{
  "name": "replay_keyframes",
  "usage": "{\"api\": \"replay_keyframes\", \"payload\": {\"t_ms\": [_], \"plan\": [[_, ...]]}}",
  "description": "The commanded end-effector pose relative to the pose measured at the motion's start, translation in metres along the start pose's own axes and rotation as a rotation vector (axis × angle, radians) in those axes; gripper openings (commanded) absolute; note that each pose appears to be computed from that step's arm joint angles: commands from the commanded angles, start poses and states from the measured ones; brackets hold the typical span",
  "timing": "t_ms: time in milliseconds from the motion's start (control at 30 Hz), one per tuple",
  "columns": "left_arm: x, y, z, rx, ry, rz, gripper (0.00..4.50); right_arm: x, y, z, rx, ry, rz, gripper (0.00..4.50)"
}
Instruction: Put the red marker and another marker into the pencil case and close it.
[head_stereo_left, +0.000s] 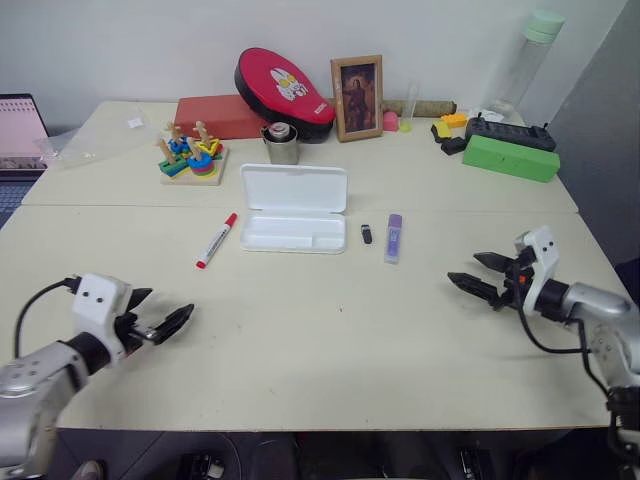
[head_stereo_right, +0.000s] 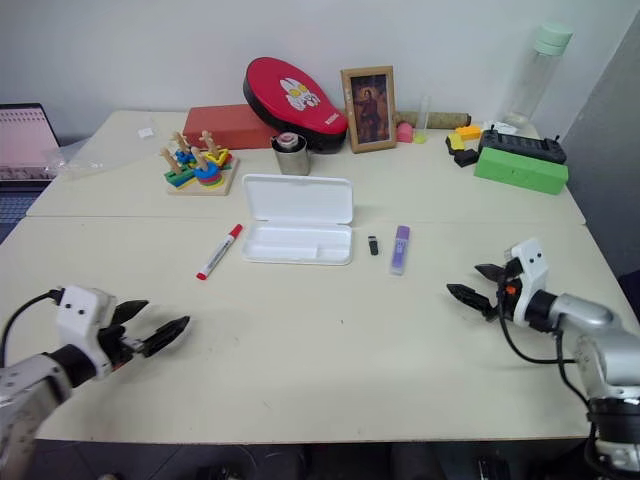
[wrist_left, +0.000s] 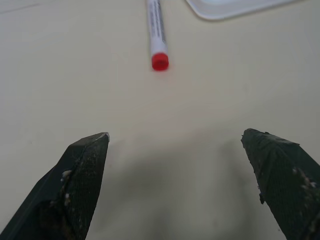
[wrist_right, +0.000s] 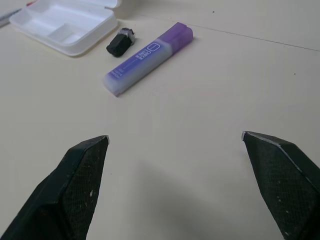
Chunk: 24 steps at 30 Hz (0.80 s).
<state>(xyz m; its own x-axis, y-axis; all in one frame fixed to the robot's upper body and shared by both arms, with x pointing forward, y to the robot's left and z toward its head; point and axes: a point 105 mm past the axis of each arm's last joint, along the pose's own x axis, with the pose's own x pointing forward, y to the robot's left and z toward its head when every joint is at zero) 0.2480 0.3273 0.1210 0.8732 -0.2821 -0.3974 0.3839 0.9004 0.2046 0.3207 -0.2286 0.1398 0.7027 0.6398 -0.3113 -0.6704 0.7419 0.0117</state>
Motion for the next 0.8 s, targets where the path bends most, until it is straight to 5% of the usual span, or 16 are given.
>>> {"api": "replay_keyframes", "payload": {"t_ms": [33, 800], "plan": [[-0.016, 0.014, 0.015, 0.066, 0.005, 0.003, 4.50, 0.000, 0.007, 0.014, -0.061, 0.029, 0.076, 4.48], [0.001, 0.000, 0.014, 0.097, 0.043, -0.090, 4.50, 0.003, 0.014, -0.002, -0.064, 0.116, 0.128, 4.48]]}}
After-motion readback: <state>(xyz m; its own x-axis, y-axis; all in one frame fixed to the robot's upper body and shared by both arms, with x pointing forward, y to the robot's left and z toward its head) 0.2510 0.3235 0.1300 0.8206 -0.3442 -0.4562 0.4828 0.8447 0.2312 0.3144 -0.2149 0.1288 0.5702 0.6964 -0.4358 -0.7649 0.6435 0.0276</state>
